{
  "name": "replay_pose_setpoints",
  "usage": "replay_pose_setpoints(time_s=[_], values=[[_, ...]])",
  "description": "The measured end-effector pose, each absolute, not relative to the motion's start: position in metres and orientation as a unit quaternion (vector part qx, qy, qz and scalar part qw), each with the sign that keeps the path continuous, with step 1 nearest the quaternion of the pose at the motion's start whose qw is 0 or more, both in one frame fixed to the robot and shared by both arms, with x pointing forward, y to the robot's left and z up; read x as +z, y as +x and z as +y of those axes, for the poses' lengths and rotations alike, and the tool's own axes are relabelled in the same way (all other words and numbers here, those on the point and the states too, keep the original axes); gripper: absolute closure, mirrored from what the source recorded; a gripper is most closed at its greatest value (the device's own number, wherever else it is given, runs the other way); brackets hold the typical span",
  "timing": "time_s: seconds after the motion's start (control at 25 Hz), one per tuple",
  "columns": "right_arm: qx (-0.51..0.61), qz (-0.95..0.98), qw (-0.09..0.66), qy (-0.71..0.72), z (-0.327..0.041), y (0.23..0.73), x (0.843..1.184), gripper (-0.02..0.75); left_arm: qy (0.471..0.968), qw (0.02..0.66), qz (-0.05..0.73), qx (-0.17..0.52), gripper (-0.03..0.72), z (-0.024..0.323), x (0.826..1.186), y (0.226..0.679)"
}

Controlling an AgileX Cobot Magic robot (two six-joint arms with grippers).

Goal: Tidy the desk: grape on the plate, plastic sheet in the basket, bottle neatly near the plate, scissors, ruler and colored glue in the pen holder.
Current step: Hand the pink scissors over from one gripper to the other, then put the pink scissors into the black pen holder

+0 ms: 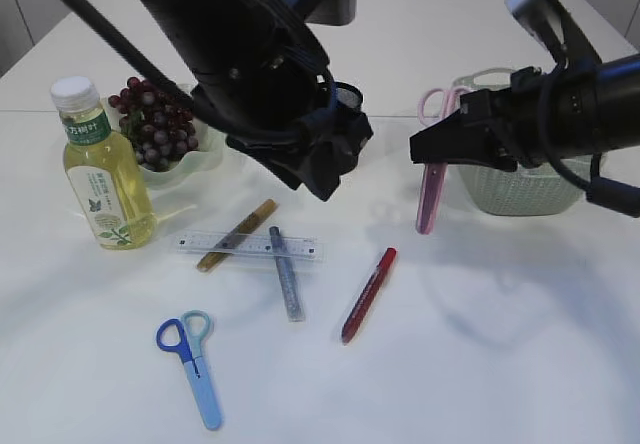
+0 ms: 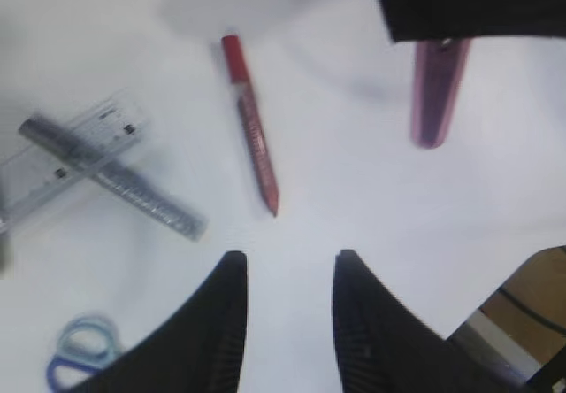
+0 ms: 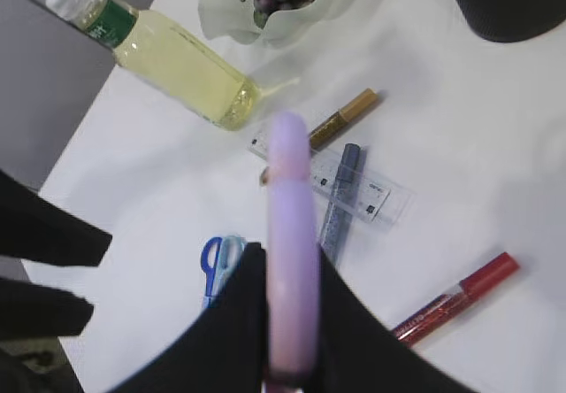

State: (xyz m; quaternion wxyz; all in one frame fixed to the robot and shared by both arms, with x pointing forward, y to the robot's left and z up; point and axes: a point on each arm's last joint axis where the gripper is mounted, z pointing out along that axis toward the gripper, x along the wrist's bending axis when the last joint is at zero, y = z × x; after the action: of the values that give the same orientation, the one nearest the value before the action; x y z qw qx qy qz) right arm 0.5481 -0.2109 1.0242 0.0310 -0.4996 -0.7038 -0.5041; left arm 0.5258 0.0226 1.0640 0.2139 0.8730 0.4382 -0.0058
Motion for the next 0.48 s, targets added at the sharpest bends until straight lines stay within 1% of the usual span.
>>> replay_pose_setpoints(time_s=[0.24, 0.48], values=[[-0.478, -0.743, -0.004, -0.468, -0.213, 0.557, 1.042, 0.658, 0.877, 0.160, 0.451, 0.028, 0.446, 0.034, 1.063, 0.527], [-0.455, -0.765, -0.054, -0.452, -0.217, 0.569, 1.065, 0.658, 0.880, 0.133, 0.453, 0.045, 0.446, 0.039, 1.075, 0.528]])
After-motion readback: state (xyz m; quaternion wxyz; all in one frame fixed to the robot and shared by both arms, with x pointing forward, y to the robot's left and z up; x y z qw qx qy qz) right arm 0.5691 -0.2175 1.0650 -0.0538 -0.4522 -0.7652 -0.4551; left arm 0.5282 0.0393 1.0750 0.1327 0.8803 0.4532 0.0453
